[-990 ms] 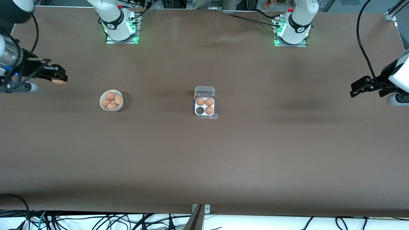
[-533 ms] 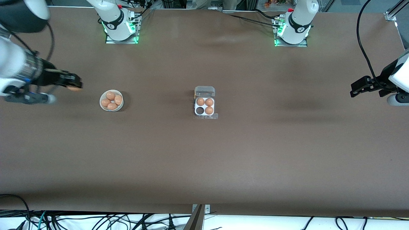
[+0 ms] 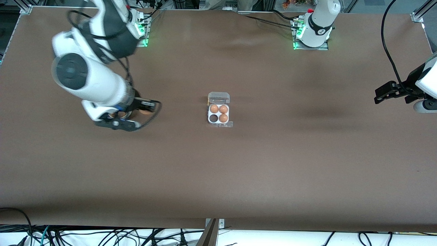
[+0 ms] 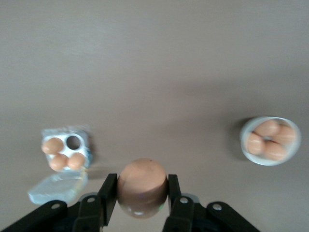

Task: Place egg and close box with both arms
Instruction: 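Lower the egg into the empty box slot with the right gripper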

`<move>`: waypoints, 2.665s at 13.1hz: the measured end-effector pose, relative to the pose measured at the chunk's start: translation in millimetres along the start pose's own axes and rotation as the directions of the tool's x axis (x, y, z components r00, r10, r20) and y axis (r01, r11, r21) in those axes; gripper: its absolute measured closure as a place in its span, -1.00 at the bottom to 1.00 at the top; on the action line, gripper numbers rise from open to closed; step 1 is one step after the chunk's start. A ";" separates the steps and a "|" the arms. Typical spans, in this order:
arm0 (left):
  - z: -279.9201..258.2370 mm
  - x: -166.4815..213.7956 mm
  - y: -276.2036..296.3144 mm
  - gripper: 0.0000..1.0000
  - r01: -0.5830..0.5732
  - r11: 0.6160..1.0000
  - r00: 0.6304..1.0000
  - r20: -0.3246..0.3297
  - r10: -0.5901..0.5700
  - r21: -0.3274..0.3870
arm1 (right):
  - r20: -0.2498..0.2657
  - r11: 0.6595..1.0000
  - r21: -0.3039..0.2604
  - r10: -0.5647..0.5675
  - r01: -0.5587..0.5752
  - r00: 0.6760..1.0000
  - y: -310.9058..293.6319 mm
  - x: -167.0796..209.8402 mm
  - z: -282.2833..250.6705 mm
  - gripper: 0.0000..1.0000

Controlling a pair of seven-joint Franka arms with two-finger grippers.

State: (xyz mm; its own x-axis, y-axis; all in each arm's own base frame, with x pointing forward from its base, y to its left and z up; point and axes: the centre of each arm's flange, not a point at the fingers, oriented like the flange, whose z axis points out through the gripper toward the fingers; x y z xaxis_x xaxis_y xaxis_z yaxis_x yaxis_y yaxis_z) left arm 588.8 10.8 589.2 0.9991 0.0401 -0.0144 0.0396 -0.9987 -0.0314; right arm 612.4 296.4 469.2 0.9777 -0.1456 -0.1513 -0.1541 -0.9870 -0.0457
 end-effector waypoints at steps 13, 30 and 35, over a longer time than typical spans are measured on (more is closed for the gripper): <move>-0.1 -0.1 -1.6 -1.00 0.003 1.000 1.000 0.001 -0.003 0.000 | -0.031 1.000 -0.003 -0.003 0.003 1.000 -153.8 -43.5 193.2 0.07; -1.0 -1.7 33.1 -1.00 -0.057 0.998 0.998 0.000 0.057 -0.005 | -0.052 0.999 -0.039 0.002 -0.004 0.999 -180.3 -66.2 245.7 -0.58; -1.7 -12.7 99.9 -1.00 -0.139 0.990 0.990 0.014 0.139 -0.023 | -0.061 0.999 -0.035 0.010 -0.012 0.998 -179.0 -61.4 239.8 -1.00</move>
State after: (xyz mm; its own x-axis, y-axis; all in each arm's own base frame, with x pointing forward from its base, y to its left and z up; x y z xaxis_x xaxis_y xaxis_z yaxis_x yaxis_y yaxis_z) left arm 580.1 -89.5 587.9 0.9946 -0.0989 -0.0322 -0.0991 -0.9951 -0.0066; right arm 545.7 498.4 249.9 0.9830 -0.1591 -0.0913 -0.1606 -0.9870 -0.0094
